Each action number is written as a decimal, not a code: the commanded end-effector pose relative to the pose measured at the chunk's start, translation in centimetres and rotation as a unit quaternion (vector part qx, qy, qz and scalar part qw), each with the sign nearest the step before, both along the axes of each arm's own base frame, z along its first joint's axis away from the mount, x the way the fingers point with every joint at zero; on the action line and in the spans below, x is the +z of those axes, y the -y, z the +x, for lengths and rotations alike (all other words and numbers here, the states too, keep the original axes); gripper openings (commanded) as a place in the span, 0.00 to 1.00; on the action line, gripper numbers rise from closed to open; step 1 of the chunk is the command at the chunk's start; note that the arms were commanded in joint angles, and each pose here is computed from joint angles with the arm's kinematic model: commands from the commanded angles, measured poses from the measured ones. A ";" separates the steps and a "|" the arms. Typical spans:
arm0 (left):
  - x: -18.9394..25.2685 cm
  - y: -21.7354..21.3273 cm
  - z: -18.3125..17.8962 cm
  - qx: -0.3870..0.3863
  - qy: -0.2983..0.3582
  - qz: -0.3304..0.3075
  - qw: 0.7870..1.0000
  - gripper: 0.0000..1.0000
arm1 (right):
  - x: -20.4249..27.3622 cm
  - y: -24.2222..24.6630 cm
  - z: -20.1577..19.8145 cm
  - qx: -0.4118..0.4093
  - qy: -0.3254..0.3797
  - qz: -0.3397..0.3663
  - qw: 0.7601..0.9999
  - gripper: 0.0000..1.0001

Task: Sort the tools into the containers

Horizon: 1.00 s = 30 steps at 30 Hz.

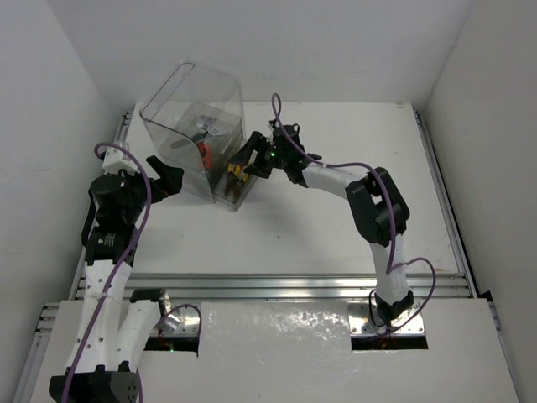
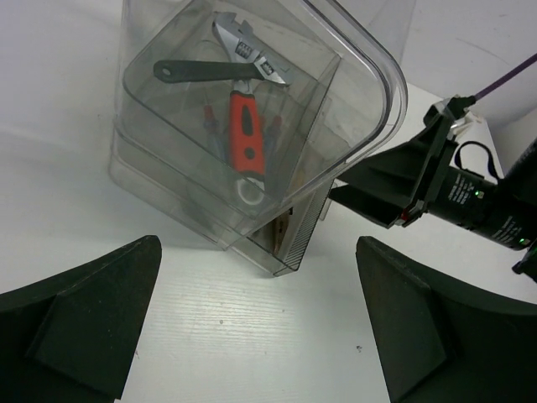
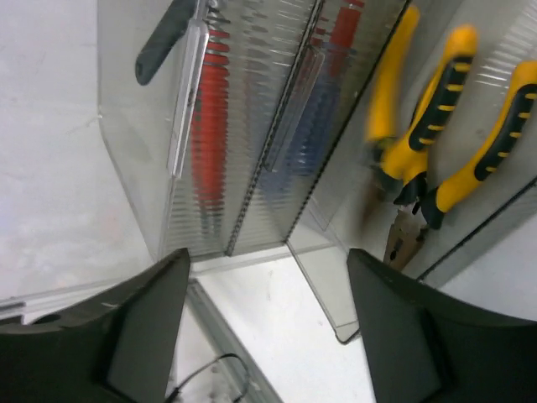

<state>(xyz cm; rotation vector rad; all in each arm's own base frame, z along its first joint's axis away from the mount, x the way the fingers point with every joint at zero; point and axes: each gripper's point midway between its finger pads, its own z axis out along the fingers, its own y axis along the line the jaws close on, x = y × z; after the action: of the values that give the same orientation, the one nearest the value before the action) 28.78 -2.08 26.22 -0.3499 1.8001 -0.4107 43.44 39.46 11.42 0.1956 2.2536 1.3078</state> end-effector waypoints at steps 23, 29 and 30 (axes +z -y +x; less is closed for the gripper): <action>2.9 -0.2 0.0 0.001 0.043 0.012 0.999 1.00 | -6.3 2.4 3.7 -0.035 -0.023 -0.001 0.999 0.00; 2.9 0.1 0.1 -0.008 0.043 0.009 0.999 1.00 | -5.1 -0.2 5.8 -0.014 0.004 0.073 0.997 0.00; 2.9 0.1 0.0 -0.006 0.044 0.009 0.999 1.00 | -5.2 -0.7 6.3 -0.013 0.006 0.086 0.996 0.00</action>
<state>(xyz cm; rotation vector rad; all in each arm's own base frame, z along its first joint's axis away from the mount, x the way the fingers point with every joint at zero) 28.70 -2.15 26.32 -0.3467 1.7974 -0.4141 47.55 36.89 0.28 0.3852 2.3386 1.2620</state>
